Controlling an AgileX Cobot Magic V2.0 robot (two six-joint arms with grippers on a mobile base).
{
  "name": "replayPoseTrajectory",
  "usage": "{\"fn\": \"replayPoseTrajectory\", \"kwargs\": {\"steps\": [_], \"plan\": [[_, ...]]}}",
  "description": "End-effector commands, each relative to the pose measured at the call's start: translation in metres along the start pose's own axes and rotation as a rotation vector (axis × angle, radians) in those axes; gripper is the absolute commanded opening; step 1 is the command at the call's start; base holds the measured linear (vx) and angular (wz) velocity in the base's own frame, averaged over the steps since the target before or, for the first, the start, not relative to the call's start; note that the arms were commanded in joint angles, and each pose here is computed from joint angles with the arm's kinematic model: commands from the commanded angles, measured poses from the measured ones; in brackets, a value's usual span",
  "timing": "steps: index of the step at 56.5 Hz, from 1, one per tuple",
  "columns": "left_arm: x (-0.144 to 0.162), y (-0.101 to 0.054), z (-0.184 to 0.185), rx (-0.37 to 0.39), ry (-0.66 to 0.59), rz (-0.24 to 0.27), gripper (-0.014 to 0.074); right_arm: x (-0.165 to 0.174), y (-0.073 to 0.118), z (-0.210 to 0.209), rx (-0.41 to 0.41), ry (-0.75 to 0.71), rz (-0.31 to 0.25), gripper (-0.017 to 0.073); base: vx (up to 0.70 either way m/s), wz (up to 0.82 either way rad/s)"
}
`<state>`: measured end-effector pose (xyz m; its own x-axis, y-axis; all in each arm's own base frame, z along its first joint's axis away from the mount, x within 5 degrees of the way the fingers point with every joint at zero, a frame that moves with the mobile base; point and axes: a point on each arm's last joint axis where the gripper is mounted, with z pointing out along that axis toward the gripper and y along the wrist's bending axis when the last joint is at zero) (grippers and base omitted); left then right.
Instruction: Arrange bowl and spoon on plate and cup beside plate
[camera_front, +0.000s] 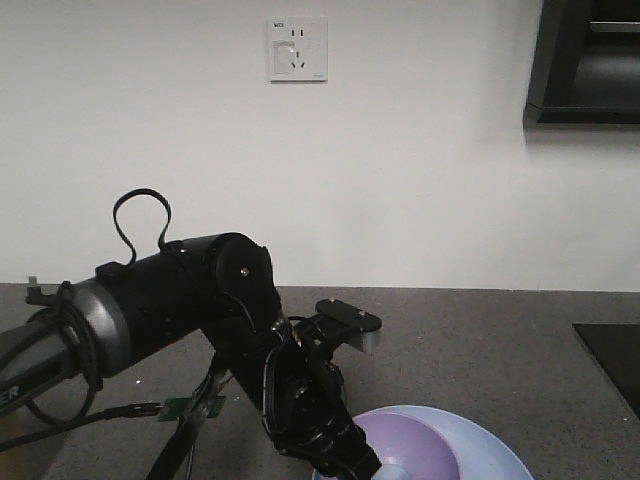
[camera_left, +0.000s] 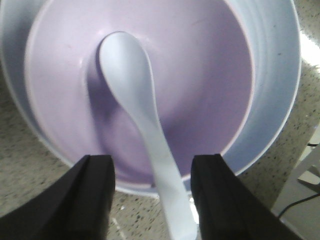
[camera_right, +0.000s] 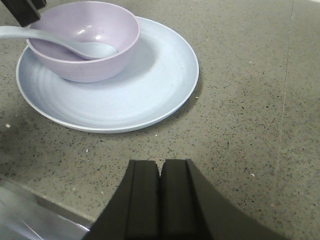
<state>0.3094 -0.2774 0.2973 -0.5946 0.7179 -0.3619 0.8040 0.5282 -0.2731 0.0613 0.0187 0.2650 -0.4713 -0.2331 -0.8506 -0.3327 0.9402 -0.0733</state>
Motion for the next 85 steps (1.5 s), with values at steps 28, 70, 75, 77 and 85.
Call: {"fn": "replayPoseTrajectory", "kwargs": {"steps": [28,70,75,77,85], "plan": [[0.057,-0.017,-0.19,-0.593,-0.321,-0.143,0.0461,-0.014,-0.002,-0.004,0.014,-0.098,-0.006,-0.0008,0.0,0.0],[0.167,0.083,-0.171,-0.727,-0.086,-0.514,0.0461,-0.015,-0.002,-0.004,0.015,-0.1,-0.018,-0.0008,0.0,0.0],[0.168,0.092,-0.165,-0.719,-0.065,-0.53,0.0461,-0.015,-0.002,-0.004,0.015,-0.098,-0.018,-0.0008,0.0,0.0],[0.166,0.095,-0.162,-0.714,-0.064,-0.532,0.0461,-0.015,-0.002,-0.004,0.015,-0.098,-0.018,-0.0008,0.0,0.0],[0.163,0.106,-0.149,-0.693,-0.023,-0.54,0.0461,-0.015,-0.002,-0.004,0.015,-0.099,-0.019,-0.0008,0.0,0.0]]}}
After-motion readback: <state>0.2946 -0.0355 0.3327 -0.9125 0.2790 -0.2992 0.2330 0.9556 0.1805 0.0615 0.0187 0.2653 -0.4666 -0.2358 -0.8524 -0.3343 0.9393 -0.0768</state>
